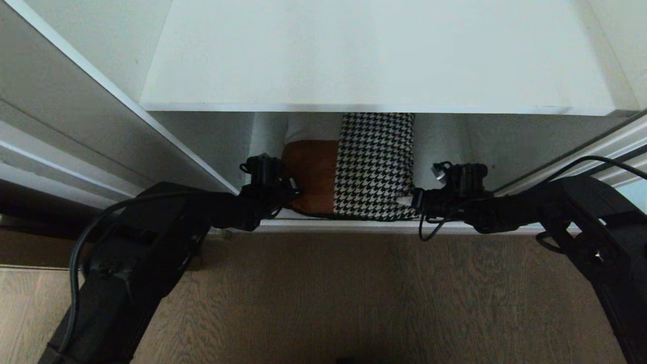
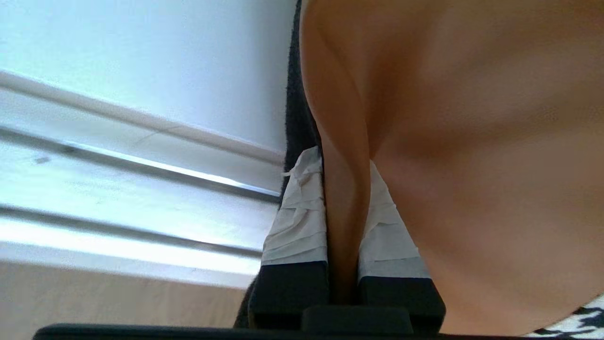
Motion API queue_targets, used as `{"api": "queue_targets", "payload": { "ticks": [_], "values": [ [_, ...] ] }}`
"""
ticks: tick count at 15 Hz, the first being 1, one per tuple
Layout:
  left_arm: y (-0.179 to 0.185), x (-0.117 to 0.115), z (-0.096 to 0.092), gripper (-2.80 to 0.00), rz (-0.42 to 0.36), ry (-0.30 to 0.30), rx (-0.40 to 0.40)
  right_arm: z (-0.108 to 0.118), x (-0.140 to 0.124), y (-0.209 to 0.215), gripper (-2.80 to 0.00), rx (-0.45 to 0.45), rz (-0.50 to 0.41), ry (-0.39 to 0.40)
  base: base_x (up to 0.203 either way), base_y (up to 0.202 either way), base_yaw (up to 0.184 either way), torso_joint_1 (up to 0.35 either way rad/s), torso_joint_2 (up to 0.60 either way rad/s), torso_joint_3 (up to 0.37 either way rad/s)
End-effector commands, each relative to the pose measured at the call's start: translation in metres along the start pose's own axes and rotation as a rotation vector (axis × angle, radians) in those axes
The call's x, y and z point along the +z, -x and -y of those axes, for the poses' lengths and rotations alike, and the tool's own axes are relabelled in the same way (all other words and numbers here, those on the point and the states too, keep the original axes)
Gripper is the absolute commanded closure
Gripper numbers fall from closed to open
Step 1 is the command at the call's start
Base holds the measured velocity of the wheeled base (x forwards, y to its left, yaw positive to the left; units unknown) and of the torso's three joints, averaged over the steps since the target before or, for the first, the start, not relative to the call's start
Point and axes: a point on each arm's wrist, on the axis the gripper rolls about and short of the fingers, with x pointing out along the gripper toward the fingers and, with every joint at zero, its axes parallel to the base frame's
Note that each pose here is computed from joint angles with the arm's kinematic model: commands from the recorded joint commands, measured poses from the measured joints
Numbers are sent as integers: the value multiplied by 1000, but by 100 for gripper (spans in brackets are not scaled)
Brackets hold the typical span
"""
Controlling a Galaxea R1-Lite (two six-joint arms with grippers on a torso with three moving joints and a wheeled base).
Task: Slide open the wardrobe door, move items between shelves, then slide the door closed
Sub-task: Place the pillow on the lower shelf
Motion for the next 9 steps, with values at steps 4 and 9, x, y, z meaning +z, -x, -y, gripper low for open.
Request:
{"api": "queue_targets", "payload": {
  "ticks": [4,9],
  "values": [
    [1,0,-1,0,-2,-30,18,-1,2,1,0,4,4,-2,0,0,0,0,0,0],
    [7,15,5,-280,69,-23,45,-3,2,2,0,5,3,-3,0,0,0,0,0,0]
  ]
}}
